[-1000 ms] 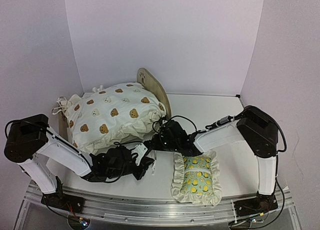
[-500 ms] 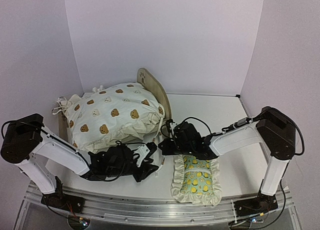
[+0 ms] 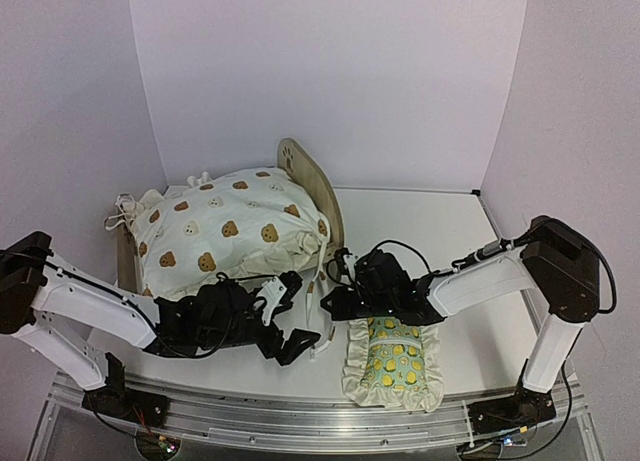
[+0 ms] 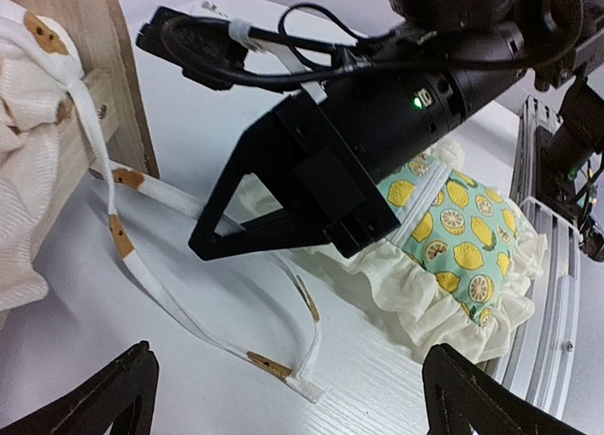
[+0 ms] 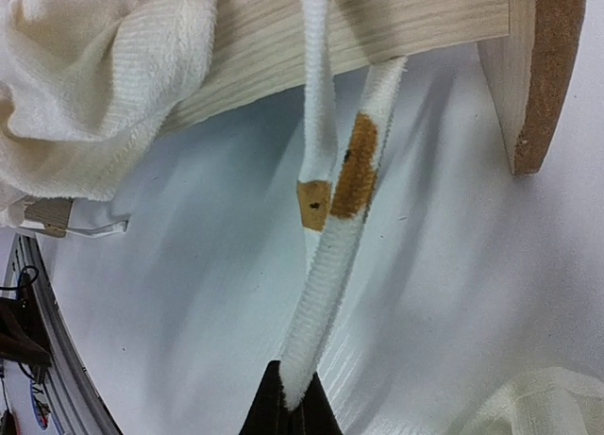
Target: Set up the pet bed
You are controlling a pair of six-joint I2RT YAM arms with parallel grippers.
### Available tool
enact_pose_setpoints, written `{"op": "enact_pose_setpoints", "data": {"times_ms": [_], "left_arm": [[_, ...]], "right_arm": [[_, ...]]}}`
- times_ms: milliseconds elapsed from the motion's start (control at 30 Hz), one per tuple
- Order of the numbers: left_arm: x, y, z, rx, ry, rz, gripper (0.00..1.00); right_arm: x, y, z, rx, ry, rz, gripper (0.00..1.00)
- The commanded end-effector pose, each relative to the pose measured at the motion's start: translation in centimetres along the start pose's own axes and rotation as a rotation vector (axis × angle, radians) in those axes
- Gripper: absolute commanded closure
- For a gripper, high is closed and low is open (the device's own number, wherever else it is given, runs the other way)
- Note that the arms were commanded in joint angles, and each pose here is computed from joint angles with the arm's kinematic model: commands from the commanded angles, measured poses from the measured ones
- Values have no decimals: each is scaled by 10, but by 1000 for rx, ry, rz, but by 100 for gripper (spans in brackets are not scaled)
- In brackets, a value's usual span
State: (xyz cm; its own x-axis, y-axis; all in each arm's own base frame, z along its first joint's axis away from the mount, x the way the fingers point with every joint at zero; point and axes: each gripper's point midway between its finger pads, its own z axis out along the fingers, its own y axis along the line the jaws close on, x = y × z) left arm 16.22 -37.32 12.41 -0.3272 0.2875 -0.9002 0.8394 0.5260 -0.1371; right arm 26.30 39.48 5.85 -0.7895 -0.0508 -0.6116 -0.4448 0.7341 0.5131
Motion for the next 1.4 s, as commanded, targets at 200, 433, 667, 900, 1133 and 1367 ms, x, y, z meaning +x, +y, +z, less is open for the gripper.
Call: {"op": "enact_pose_setpoints", "data": {"times_ms": [200, 433, 667, 900, 1133, 1367], "left_arm": [[21, 41, 6, -281, 142, -212, 3], [34, 26, 23, -205, 200, -225, 24], [50, 16, 41, -169, 273, -228, 28], [64, 7, 62, -155, 346, -198, 36], [83, 18, 65, -294, 416, -153, 51], [95, 9, 62, -285, 471, -154, 51]], "right_arm": [[18, 15, -6, -77, 91, -8, 78], [37, -2, -3, -34, 130, 11, 82], [52, -14, -1, -9, 163, 32, 84], [59, -32, -5, 59, 157, 32, 75], [44, -24, -17, 49, 115, 5, 71], [40, -18, -9, 42, 116, 16, 60]]}}
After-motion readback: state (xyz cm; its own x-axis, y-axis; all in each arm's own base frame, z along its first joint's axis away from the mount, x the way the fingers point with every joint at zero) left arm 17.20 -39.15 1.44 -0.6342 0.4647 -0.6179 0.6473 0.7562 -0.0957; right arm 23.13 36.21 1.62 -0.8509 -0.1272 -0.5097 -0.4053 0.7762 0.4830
